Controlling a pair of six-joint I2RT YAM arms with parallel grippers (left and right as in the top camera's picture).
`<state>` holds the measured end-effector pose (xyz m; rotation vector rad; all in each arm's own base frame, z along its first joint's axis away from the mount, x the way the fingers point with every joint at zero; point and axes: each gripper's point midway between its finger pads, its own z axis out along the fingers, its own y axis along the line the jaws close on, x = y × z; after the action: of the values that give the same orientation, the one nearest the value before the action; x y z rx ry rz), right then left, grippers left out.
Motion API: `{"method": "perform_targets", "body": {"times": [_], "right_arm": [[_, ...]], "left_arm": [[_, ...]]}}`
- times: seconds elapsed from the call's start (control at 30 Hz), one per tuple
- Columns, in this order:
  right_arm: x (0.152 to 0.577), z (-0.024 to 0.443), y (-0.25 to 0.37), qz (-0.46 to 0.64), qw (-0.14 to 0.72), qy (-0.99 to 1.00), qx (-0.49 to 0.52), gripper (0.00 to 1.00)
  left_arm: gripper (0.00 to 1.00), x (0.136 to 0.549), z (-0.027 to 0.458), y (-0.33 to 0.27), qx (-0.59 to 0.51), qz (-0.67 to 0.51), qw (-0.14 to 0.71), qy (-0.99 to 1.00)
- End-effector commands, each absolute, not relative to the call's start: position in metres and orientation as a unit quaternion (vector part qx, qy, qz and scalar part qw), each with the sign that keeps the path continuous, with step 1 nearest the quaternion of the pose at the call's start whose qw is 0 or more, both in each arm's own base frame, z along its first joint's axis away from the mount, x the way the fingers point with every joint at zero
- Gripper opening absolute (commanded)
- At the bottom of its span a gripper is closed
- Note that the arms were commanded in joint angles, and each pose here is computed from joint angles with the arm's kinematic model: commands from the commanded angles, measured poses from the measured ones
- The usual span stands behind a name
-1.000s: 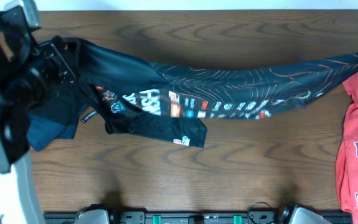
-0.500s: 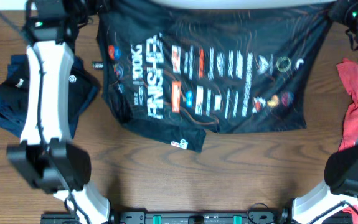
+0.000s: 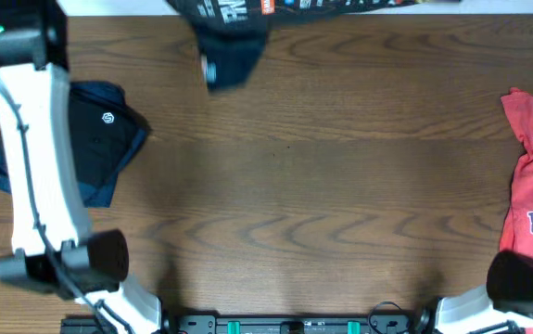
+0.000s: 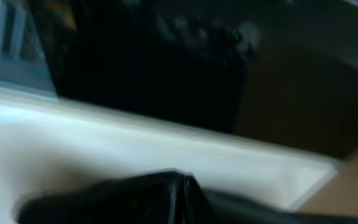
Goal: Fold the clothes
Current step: 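Fling the jersey forward and lay it flat across the table center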
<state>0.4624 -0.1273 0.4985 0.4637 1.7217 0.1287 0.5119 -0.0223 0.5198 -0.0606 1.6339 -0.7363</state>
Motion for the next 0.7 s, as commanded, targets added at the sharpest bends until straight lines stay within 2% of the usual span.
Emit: {"method": "perform_targets", "body": {"times": [0.0, 0.2, 0.3, 0.53, 0.67], "right_arm": [[0.458, 0.449, -0.148, 0.004, 0.558, 0.797, 0.228, 0.01], [0.420, 0.347, -0.140, -0.018, 0.375, 0.898, 0.229, 0.01], [0.399, 0.299, -0.133, -0.013, 0.288, 0.927, 0.238, 0.01], [0.339, 0.194, -0.115, -0.003, 0.092, 0.963, 0.254, 0.01], [0.301, 0.153, -0.114, -0.028, 0.003, 0.960, 0.279, 0.01]], "left_arm": [[0.06, 0.482, 0.490, -0.053, 0.023, -0.380, 0.532, 0.756], [0.06, 0.412, 0.357, -0.085, 0.044, -0.351, 0.287, 0.890], [0.06, 0.379, 0.306, -0.096, 0.057, -0.324, 0.184, 0.926], [0.06, 0.297, 0.216, -0.099, 0.052, -0.246, -0.049, 0.967], [0.06, 0.258, 0.176, -0.085, 0.038, -0.189, -0.134, 0.972]]}}
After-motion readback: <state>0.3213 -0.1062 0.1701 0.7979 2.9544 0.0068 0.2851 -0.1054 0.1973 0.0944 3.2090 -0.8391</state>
